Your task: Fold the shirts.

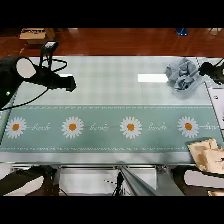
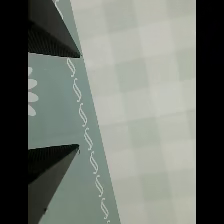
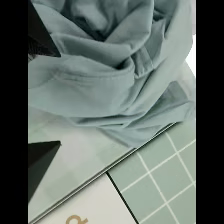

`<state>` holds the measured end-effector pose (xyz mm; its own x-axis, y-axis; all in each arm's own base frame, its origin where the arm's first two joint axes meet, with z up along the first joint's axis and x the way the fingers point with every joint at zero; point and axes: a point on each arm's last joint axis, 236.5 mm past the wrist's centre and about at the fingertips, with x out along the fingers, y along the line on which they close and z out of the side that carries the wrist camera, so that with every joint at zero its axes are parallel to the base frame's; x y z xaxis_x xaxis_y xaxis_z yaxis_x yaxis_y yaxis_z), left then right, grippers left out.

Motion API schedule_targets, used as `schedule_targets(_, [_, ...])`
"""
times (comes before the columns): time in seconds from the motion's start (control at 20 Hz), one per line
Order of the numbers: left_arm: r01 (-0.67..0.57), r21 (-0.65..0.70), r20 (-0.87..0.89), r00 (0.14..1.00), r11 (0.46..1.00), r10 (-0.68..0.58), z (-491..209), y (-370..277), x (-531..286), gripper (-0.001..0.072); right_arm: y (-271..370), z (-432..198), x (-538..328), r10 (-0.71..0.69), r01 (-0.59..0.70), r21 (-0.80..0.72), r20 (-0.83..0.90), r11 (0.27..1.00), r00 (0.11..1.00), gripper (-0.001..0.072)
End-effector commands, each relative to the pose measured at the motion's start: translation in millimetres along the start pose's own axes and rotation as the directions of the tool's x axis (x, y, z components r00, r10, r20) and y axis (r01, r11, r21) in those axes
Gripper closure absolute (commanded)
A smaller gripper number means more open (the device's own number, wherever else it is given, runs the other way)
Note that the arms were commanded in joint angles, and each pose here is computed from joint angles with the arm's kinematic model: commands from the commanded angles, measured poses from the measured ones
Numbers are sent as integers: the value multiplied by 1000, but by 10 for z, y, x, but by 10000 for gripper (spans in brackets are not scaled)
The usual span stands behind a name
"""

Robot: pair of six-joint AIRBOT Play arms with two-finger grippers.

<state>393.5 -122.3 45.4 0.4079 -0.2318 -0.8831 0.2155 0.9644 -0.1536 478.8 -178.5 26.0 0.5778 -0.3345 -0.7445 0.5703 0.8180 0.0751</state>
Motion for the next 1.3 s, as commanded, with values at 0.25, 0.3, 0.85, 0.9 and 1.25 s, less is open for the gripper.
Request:
schedule_targets(0.25, [0,1,-18,1000,1000,0,-42,-5,6,82,262,-230,754,121,-119,166,4,979,993,116])
schedule_targets(0.3, [0,1,-18,1000,1000,0,-42,-5,6,82,330,-279,825,131,-130,160,4,978,991,117])
schedule_targets(0.85, [2,5,9,1000,1000,-2,2,-21,-94,100,867,273,110,273,-288,69,174,955,946,683])
schedule_targets(0.9, [4,9,24,1000,1000,-4,34,-38,-184,100,917,528,-277,299,-308,-3,246,951,922,683])
schedule_targets(1.25, [19,82,397,916,996,-50,738,-347,-1946,100,1049,1300,-3608,510,-466,-264,662,845,549,683])
